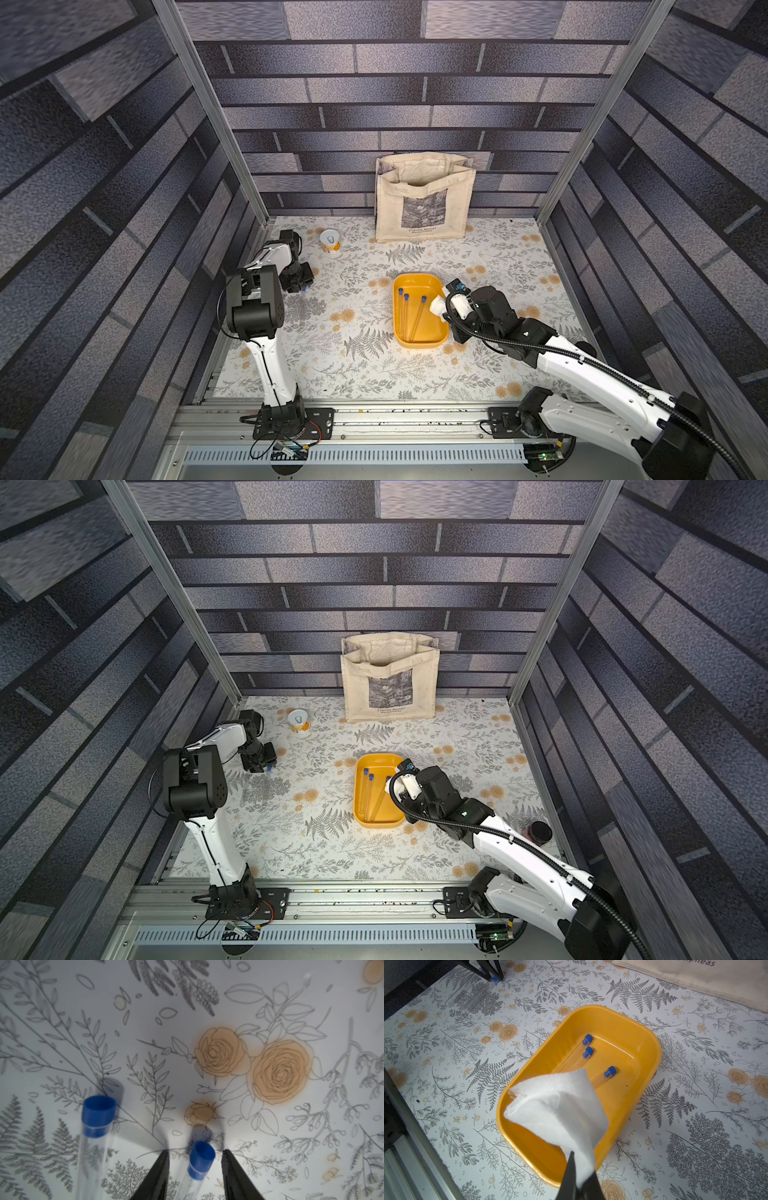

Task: Wipe the exteriors of test tubes
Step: Pick up the test tube at the center of the board, then wipe the dirt from the test tube.

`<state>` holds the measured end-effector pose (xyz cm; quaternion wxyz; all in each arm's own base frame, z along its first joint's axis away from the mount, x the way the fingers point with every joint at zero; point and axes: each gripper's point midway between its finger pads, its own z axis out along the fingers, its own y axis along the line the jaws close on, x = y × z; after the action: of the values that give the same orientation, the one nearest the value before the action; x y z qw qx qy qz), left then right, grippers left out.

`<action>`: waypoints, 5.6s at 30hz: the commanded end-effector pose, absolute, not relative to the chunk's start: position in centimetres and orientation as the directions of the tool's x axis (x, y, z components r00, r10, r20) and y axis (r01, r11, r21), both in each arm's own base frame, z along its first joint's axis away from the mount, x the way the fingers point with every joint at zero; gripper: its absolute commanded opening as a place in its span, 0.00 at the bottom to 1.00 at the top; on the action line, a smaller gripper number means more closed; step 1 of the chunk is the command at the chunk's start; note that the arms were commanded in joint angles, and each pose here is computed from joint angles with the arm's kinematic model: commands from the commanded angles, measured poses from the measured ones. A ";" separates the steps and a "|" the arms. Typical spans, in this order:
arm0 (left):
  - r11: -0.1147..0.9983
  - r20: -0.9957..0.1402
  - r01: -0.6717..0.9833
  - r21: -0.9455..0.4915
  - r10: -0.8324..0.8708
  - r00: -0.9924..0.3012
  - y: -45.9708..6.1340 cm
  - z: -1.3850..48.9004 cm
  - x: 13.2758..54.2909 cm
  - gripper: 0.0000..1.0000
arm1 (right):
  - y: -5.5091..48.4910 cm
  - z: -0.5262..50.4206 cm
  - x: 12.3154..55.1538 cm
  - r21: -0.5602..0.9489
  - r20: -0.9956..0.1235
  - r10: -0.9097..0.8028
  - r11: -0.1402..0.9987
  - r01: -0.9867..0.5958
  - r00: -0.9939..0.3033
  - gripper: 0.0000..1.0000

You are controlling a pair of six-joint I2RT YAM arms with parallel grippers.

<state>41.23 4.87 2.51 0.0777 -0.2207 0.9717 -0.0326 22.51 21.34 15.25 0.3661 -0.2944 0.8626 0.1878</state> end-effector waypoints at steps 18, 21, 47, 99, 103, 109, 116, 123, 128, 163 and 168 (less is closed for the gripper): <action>0.920 -0.090 -0.386 -0.065 -0.391 -0.916 3.6 1.2 40.9 0.24 | 20.6 15.0 22.3 0.106 -0.740 -0.360 0.772 -0.627 -0.569 0.00; 0.922 -0.085 -0.381 -0.066 -0.386 -0.919 3.3 1.0 40.7 0.19 | 20.5 15.0 22.3 0.109 -0.739 -0.357 0.774 -0.623 -0.572 0.00; 0.921 -0.277 -0.006 -0.389 -0.123 -0.953 -14.2 14.4 39.8 0.15 | 26.4 14.7 22.2 0.243 -0.719 -0.422 0.593 -0.768 -0.553 0.00; 0.598 -0.313 0.298 -0.744 0.082 -0.946 -35.1 22.0 33.5 0.15 | 26.9 16.2 22.7 0.122 -0.777 -0.444 0.590 -0.798 -0.447 0.00; 0.598 -0.310 0.294 -0.746 0.079 -0.947 -35.1 21.9 33.6 0.15 | 27.3 15.7 20.7 0.101 -0.781 -0.466 0.563 -0.821 -0.416 0.00; 0.594 -0.305 0.292 -0.750 0.081 -0.949 -35.3 21.9 33.6 0.15 | 27.4 14.8 18.7 0.101 -0.781 -0.480 0.534 -0.839 -0.400 0.00; 0.588 -0.300 0.292 -0.754 0.087 -0.950 -35.5 21.8 33.4 0.15 | 26.5 15.2 20.8 0.074 -0.771 -0.470 0.605 -0.793 -0.430 0.00; 0.578 -0.294 0.295 -0.761 0.097 -0.951 -35.7 21.8 33.1 0.14 | 25.7 16.4 24.8 0.091 -0.759 -0.434 0.667 -0.740 -0.485 0.00; 0.573 -0.292 0.298 -0.764 0.105 -0.950 -35.9 21.8 32.9 0.15 | 25.1 16.7 27.0 0.092 -0.750 -0.414 0.707 -0.702 -0.515 0.00; 0.559 -0.281 0.298 -0.774 0.118 -0.952 -36.4 21.6 32.7 0.15 | 25.9 15.6 22.8 0.072 -0.758 -0.463 0.640 -0.765 -0.459 0.00; 0.547 -0.274 0.297 -0.783 0.126 -0.953 -36.7 21.6 32.4 0.15 | 25.5 16.7 25.4 0.097 -0.759 -0.433 0.663 -0.743 -0.486 0.00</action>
<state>32.57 -35.86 20.62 0.0964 0.1146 0.8842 -0.4426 24.42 25.32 15.63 0.3664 -0.3552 0.8365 0.1998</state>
